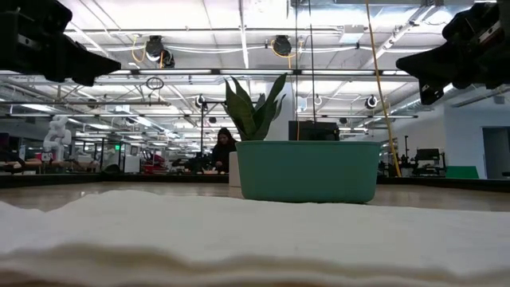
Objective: Pick and placing Produce into tupperware
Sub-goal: Return to Home Position
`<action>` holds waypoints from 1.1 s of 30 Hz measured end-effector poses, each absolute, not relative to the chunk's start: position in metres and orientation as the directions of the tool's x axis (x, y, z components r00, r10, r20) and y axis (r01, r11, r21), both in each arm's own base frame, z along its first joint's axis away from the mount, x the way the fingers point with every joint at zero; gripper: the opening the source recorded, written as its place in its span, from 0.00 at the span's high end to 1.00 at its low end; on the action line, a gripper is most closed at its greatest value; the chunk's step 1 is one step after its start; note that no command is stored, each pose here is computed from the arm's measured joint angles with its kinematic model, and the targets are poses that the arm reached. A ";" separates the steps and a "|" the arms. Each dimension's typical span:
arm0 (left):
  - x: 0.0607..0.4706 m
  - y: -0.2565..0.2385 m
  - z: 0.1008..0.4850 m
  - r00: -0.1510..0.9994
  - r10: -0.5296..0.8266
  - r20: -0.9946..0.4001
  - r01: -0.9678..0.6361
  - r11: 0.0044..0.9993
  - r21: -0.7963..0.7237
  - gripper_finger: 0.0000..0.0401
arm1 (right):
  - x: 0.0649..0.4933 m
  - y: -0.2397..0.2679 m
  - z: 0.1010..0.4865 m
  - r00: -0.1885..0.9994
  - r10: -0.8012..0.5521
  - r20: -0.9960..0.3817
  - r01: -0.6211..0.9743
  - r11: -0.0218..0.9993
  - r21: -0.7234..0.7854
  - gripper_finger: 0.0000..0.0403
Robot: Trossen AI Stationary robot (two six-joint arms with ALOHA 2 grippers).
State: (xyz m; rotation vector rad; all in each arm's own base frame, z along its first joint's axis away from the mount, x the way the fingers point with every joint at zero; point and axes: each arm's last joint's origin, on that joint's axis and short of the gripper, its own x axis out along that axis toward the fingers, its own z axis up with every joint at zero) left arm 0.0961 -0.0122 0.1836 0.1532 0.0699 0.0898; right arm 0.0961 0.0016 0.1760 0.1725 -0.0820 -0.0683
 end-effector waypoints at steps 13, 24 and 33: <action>0.096 -0.015 0.177 0.992 -0.005 -0.127 0.032 0.977 0.211 1.00 | 0.096 0.002 0.173 0.998 -0.045 0.043 0.037 0.985 0.169 1.00; 0.098 -0.016 0.172 0.995 -0.034 -0.092 0.053 0.975 0.215 1.00 | 0.097 0.003 0.170 0.999 -0.043 0.009 0.041 0.984 0.171 1.00; 0.101 -0.012 0.166 0.998 0.040 -0.042 -0.031 0.981 0.192 1.00 | 0.097 0.003 0.170 0.999 -0.044 0.011 0.042 0.984 0.175 1.00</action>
